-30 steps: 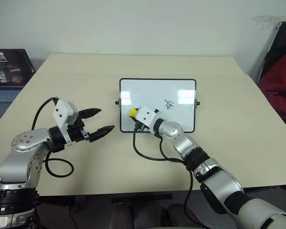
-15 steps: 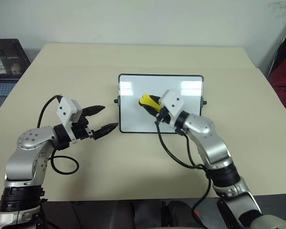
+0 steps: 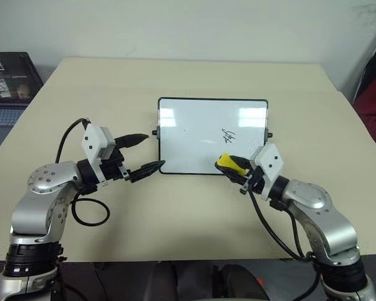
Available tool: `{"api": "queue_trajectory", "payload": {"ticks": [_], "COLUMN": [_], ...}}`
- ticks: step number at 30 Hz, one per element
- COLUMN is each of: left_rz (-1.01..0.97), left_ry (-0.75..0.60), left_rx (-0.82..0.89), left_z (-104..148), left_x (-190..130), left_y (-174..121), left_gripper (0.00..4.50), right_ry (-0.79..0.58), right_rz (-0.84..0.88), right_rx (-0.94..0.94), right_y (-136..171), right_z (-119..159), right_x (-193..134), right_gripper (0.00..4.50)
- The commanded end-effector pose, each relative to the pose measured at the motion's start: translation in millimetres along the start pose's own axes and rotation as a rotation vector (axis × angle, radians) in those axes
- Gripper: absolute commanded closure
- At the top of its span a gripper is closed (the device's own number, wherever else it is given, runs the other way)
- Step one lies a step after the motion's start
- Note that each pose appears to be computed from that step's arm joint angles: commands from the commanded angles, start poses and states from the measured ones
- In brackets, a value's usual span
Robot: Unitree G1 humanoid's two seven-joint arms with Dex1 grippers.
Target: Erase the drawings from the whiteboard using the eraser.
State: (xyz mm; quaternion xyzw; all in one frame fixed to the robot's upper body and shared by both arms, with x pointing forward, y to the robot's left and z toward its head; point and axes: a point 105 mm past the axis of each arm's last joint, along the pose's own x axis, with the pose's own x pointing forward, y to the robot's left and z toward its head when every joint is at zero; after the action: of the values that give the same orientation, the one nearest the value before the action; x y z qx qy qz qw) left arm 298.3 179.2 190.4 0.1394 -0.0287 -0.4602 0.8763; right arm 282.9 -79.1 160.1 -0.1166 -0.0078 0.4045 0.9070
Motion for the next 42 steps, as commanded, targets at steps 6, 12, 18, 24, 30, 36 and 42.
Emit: {"api": "queue_trajectory", "payload": {"ticks": [6,12,18,24,30,36,42], "left_rz": [-0.090,-0.118,-0.127,-0.146,-0.172,-0.174,-0.167], "left_ry": [-0.059,-0.064,-0.064,-0.060,-0.048,-0.041,-0.032], "left_rx": [0.097,0.139,0.131,0.124,0.128,0.128,0.127], "left_z": [19.7,24.8,21.0,18.7,18.6,19.4,20.6], "left_x": [22.3,29.5,31.0,32.6,32.4,30.8,27.2], "left_y": [-8.8,-2.1,-1.0,-5.1,-8.5,-7.9,-6.9], "left_gripper": [0.00,0.00,0.00,0.00,0.00,0.00,0.00], "right_ry": [-0.053,-0.066,-0.059,-0.076,-0.102,-0.118,-0.001], "right_rz": [-0.085,-0.146,-0.183,-0.356,-0.393,-0.400,-0.345], "right_rx": [-0.103,-0.139,-0.197,-0.309,-0.357,-0.364,-0.284], "right_y": [-10.3,-17.0,-26.9,-71.1,-87.4,-91.1,-75.5], "right_z": [15.5,18.3,21.8,31.5,29.7,20.2,-42.8], "right_x": [-6.3,-8.2,-6.5,15.0,42.0,65.5,77.9], "right_gripper": [3.36,3.36,3.36,3.36,3.36,3.36,3.36]}}
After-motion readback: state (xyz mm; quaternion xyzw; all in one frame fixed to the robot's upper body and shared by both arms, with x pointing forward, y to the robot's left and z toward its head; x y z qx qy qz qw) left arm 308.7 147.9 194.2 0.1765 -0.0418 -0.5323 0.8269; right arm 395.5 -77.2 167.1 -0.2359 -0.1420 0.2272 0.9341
